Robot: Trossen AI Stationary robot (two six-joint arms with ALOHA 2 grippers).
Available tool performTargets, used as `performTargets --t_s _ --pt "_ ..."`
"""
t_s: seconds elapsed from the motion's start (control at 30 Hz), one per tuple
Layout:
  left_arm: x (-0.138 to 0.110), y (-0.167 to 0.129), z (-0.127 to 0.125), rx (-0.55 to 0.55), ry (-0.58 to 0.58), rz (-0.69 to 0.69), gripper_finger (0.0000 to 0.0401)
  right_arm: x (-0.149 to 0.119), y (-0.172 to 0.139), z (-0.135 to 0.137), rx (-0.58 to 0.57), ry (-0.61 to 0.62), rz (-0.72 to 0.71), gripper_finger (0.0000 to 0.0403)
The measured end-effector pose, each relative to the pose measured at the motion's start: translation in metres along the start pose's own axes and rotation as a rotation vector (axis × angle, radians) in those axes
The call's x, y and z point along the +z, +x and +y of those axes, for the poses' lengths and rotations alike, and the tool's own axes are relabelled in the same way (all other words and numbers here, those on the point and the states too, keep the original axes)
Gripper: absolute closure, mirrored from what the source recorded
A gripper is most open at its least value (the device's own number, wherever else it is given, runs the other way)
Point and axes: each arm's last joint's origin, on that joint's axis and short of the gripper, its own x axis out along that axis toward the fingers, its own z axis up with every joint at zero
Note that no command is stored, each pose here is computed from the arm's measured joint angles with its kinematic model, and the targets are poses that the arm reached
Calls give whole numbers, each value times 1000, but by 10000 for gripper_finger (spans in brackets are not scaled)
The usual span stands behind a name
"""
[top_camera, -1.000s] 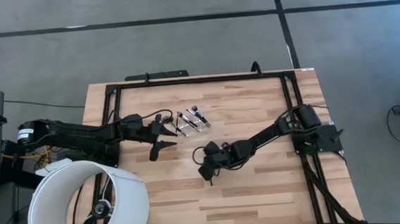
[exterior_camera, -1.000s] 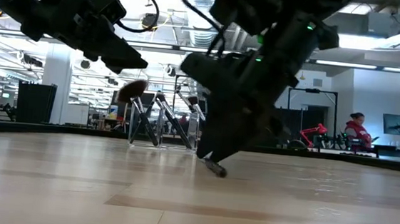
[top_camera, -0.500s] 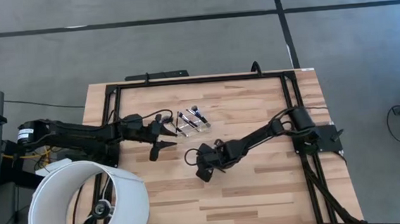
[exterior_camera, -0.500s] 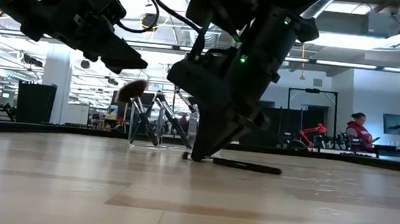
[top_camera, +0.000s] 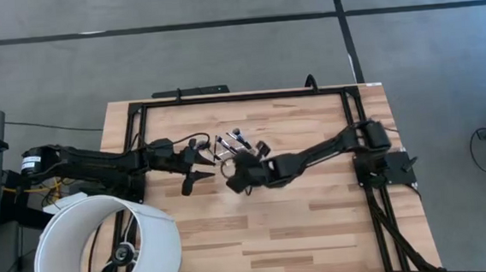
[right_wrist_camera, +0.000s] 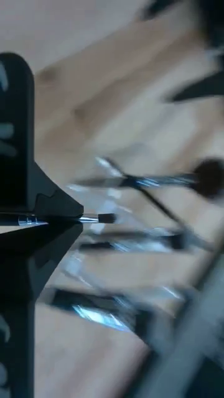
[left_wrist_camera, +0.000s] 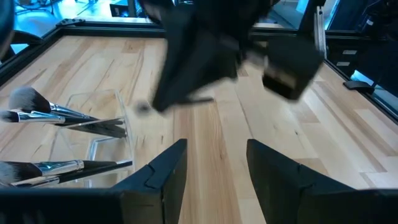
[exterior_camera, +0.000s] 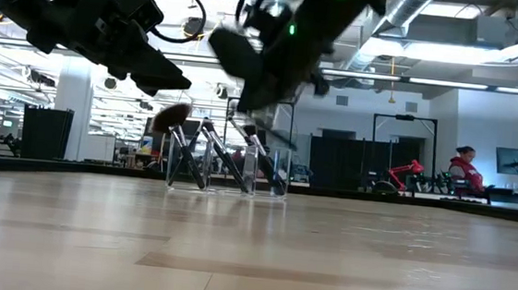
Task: Put items in baskets/containers
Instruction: Put the black eyeshadow brush into the transparent organizer
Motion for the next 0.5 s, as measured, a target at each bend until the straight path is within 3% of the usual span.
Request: performTargets --t_s 0.13,0.23,0.3,0.4,0.5 --pt "0 0 0 0 0 0 238 39 -14 -14 -55 -1 -213 398" --pt "0 0 0 0 0 1 238 59 -7 -17 -45 -38 -342 399" --pt "0 0 0 0 0 1 238 62 7 -19 -28 -84 -379 397" --pt "0 0 0 0 0 1 238 60 34 -26 -36 -25 -388 399" --pt "0 0 0 1 -1 2 238 53 67 -30 38 -16 -392 400"
